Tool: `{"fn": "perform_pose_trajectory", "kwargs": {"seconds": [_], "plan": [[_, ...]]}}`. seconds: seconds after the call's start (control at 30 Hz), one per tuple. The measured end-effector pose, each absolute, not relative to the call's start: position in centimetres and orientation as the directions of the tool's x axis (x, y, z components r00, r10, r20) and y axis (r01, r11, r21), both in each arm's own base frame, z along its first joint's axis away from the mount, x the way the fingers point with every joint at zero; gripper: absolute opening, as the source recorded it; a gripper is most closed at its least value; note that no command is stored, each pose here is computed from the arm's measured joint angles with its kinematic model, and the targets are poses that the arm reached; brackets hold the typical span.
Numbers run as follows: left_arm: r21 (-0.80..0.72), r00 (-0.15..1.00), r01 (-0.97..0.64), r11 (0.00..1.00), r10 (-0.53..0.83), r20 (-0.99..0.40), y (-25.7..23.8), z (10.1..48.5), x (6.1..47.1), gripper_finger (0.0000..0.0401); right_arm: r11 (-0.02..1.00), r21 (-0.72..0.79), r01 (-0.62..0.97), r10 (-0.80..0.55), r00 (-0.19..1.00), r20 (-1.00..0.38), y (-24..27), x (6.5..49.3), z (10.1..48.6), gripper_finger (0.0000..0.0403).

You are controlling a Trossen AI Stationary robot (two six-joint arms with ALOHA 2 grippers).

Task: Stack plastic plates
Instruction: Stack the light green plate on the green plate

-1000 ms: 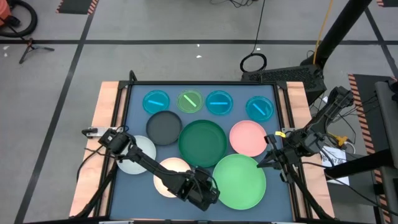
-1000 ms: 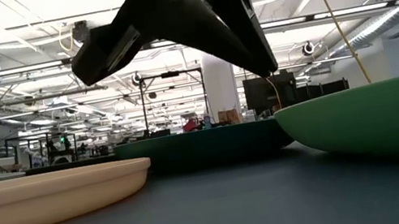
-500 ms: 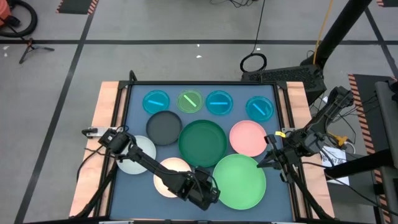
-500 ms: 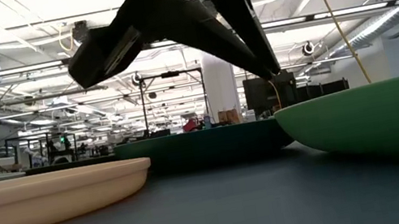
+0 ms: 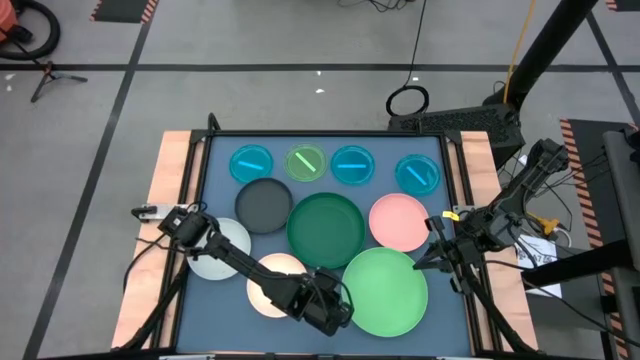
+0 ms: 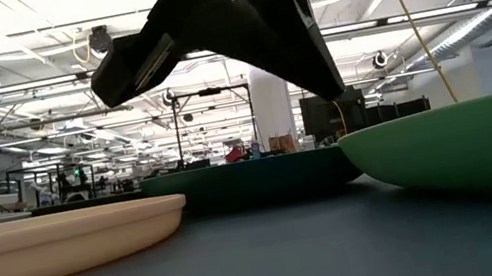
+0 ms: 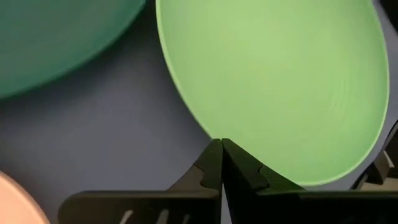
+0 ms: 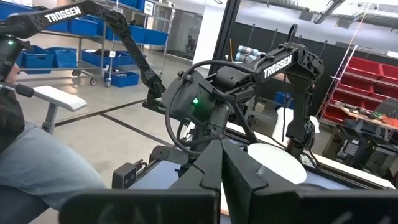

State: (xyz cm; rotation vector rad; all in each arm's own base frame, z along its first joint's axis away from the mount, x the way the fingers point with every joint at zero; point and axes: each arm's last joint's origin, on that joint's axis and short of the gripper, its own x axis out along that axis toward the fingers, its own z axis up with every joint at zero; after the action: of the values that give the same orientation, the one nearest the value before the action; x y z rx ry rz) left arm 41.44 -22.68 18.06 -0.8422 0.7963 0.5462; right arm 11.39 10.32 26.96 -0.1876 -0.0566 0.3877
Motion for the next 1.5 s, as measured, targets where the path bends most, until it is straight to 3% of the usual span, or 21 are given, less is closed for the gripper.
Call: {"fn": "perform_pose_trajectory", "kwargs": {"seconds": [0.43, 0.63, 1.5], "plan": [[-0.45, 0.593, -0.713, 0.538, 0.12, -0.796, -22.5, 18.1, 41.5, 0.0148, 0.91, -0.186, -0.371, 0.381, 0.924, 0.019, 10.3, 11.4, 27.0, 0.0], [-0.458, 0.603, -0.737, 0.498, 0.178, -0.777, -21.6, 18.0, 42.0, 0.019, 0.91, -0.186, -0.371, 0.381, 0.924, 0.019, 10.3, 11.4, 27.0, 0.0], [-0.45, 0.597, -0.744, 0.494, 0.19, -0.779, -22.3, 13.6, 43.1, 0.02, 0.908, -0.19, -0.373, 0.381, 0.925, 0.005, 10.3, 11.4, 26.8, 0.0]]}}
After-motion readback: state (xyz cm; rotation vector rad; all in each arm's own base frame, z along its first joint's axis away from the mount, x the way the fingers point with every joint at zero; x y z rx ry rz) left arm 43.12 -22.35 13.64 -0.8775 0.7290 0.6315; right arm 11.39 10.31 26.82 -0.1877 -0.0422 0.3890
